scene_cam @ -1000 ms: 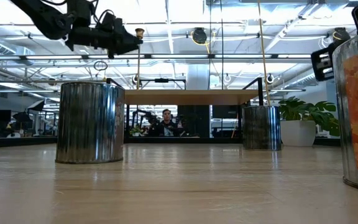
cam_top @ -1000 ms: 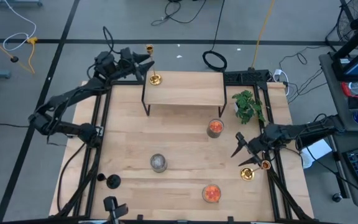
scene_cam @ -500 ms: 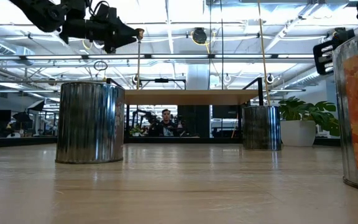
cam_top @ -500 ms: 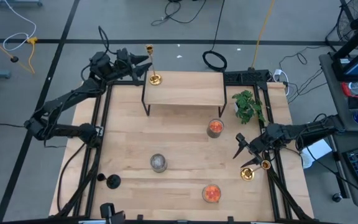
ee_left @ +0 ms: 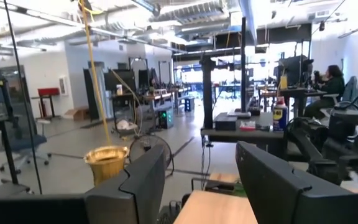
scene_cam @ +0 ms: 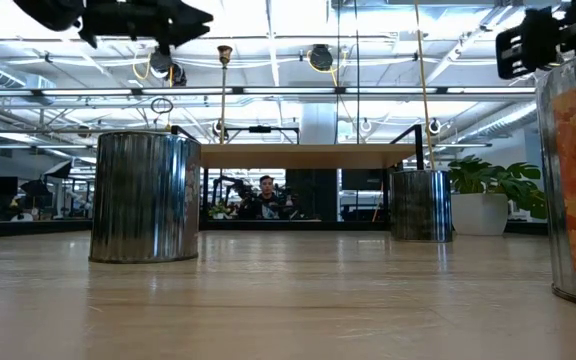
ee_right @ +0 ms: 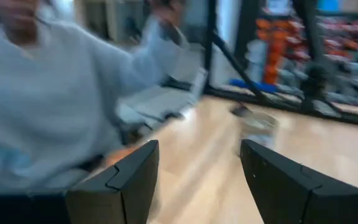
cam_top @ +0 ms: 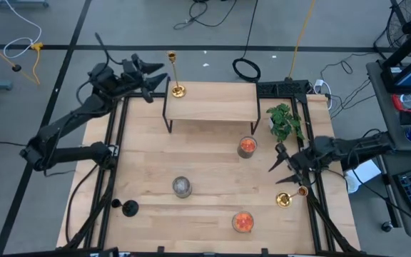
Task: Pick & Place candle stick holders
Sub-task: Put the gold candle holder on the shelf
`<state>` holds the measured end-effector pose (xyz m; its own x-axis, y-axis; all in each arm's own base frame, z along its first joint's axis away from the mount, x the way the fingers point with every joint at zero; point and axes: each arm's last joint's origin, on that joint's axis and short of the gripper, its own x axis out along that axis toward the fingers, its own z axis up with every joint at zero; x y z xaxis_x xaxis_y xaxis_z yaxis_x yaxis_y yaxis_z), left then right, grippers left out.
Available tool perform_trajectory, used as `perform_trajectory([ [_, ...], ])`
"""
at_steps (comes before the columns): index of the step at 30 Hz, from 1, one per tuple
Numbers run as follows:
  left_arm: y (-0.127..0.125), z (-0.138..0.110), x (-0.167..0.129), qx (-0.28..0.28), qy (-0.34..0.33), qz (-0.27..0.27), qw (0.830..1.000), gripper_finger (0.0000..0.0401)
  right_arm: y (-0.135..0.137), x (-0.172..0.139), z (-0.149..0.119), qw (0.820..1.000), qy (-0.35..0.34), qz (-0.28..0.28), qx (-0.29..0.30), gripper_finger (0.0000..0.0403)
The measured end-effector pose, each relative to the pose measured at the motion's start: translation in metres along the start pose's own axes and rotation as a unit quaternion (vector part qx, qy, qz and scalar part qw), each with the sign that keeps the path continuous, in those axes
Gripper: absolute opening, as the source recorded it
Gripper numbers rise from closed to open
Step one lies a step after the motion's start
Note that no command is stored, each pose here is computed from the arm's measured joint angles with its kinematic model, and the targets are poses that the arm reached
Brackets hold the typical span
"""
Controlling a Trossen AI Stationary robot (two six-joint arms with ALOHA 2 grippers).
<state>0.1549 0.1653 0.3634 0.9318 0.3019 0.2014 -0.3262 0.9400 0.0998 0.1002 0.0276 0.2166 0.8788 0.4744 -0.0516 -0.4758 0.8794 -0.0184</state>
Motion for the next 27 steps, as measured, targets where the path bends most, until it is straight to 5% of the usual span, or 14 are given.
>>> perform_trajectory([
  [6,-0.006,0.008,-0.009,0.000,0.003,-0.009,1.000,0.0202,-0.002,-0.015,0.037,0.995,0.014,-0.093,-0.036,0.0224],
  [13,-0.009,0.006,-0.013,0.000,0.025,-0.010,1.000,0.0202,0.003,-0.037,0.083,0.995,-0.024,-0.102,0.002,0.0224],
  [20,-0.009,0.003,-0.013,-0.009,0.039,-0.009,0.999,0.0202,0.009,-0.042,0.098,0.989,0.008,-0.028,0.146,0.0224],
  [27,-0.009,0.000,-0.014,-0.024,0.051,-0.009,0.998,0.0202,0.010,-0.033,0.091,0.983,0.061,0.037,0.169,0.0217],
])
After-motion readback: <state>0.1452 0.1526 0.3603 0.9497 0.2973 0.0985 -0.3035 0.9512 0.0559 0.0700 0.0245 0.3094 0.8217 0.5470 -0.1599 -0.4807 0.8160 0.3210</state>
